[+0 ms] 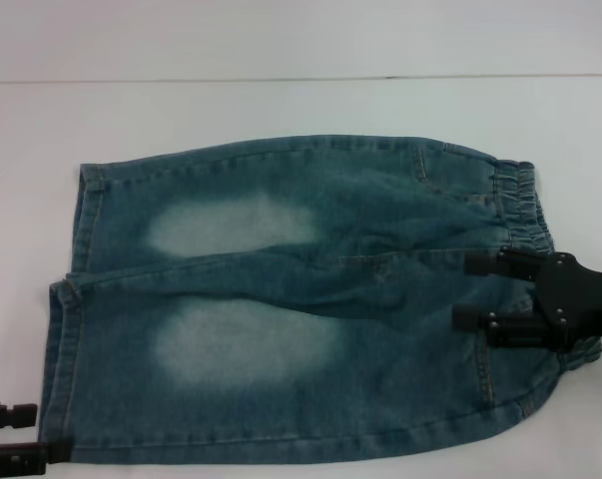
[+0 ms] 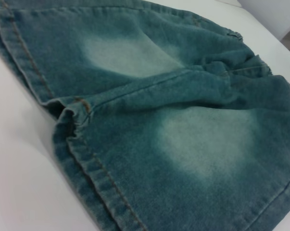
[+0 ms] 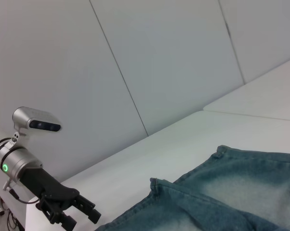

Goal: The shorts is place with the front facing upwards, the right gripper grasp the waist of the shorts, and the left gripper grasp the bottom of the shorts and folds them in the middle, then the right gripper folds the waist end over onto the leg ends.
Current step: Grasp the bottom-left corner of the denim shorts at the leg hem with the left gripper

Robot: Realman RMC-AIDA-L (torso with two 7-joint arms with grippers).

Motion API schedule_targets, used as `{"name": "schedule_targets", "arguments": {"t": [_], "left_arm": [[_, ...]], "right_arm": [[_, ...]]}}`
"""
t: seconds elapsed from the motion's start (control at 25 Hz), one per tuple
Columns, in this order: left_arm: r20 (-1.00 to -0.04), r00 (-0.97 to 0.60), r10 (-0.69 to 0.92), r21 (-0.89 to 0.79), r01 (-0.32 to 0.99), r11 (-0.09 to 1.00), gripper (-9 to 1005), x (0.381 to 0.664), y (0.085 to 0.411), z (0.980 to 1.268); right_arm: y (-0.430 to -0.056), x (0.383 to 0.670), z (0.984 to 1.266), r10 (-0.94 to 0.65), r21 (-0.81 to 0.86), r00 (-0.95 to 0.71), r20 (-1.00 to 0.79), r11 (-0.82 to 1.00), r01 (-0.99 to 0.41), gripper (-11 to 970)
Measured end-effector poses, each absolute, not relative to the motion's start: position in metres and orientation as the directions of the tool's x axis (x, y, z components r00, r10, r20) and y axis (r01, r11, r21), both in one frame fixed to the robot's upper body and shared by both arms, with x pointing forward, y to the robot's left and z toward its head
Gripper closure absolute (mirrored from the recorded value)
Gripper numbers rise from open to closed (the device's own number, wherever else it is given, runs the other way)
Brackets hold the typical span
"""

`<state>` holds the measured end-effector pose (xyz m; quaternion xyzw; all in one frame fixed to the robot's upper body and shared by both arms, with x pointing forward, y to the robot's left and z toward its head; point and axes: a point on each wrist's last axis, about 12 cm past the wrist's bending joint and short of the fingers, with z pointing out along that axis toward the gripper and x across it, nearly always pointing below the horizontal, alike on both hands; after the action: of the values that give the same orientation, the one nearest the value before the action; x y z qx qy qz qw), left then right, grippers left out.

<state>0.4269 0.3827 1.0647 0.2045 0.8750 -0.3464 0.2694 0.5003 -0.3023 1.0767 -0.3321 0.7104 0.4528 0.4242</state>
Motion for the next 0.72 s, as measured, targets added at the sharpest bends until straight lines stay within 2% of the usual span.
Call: {"name": "schedule_targets", "arguments": {"t": [0.72], "left_arm": [[-0.583,-0.782,0.220,-0.506,0.562,0.654,82,0.4311,0.3718,1.0608]], "right_arm": [[-0.3011,0.4999,1.0759,-0.080,0.364,-0.420,-0.904,0.371,-0.854,31]]}}
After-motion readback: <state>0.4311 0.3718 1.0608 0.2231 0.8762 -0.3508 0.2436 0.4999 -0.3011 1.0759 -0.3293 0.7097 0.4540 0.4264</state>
